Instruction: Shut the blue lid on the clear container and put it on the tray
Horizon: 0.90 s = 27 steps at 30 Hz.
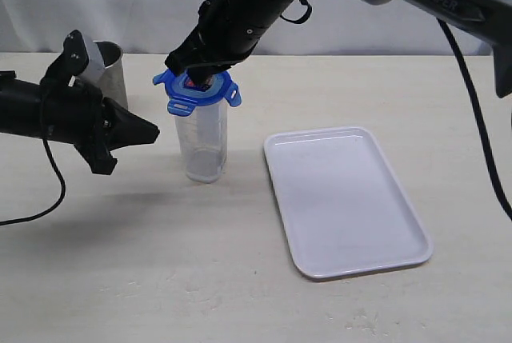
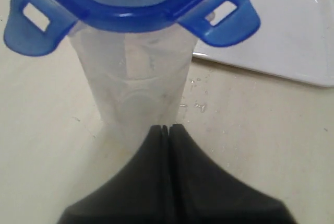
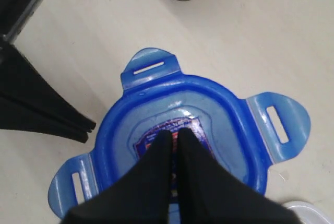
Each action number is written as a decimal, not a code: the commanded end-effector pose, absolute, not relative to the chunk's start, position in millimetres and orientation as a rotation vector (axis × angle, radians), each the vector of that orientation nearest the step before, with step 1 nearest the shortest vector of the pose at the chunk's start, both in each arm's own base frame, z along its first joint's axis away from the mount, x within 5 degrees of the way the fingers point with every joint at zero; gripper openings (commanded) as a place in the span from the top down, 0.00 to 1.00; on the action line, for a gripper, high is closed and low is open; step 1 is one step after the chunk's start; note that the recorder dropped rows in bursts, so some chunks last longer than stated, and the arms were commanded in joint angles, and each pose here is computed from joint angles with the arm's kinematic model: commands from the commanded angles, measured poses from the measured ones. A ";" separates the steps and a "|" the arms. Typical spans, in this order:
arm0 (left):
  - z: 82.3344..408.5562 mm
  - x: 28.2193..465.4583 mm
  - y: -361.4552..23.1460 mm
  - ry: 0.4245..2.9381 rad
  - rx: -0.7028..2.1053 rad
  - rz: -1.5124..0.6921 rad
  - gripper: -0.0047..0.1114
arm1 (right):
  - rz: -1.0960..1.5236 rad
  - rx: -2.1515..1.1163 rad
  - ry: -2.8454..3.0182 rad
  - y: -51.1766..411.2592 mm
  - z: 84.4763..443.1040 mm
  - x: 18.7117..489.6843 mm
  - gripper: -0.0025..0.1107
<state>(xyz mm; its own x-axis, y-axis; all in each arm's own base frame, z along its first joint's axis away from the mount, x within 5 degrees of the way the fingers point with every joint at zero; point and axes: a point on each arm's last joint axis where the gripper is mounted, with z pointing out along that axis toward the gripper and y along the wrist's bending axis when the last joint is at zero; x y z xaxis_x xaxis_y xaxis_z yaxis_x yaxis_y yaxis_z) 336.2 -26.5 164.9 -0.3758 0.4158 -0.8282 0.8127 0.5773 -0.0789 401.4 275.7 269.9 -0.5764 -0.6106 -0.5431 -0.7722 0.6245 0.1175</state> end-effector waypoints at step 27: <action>136.1 361.5 -67.5 2.075 1.020 -0.477 0.17 | 0.433 -1.172 2.437 274.7 255.4 400.5 0.94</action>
<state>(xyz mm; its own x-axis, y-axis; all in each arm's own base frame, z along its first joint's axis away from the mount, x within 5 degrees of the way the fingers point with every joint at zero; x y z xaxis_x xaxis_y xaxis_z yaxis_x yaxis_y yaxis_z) 359.0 -66.5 136.6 -0.4098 0.4769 -0.7776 0.7941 0.6059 -0.0469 401.4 275.8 269.9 -0.5615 -0.6249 -0.5424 -0.7843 0.6109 0.1081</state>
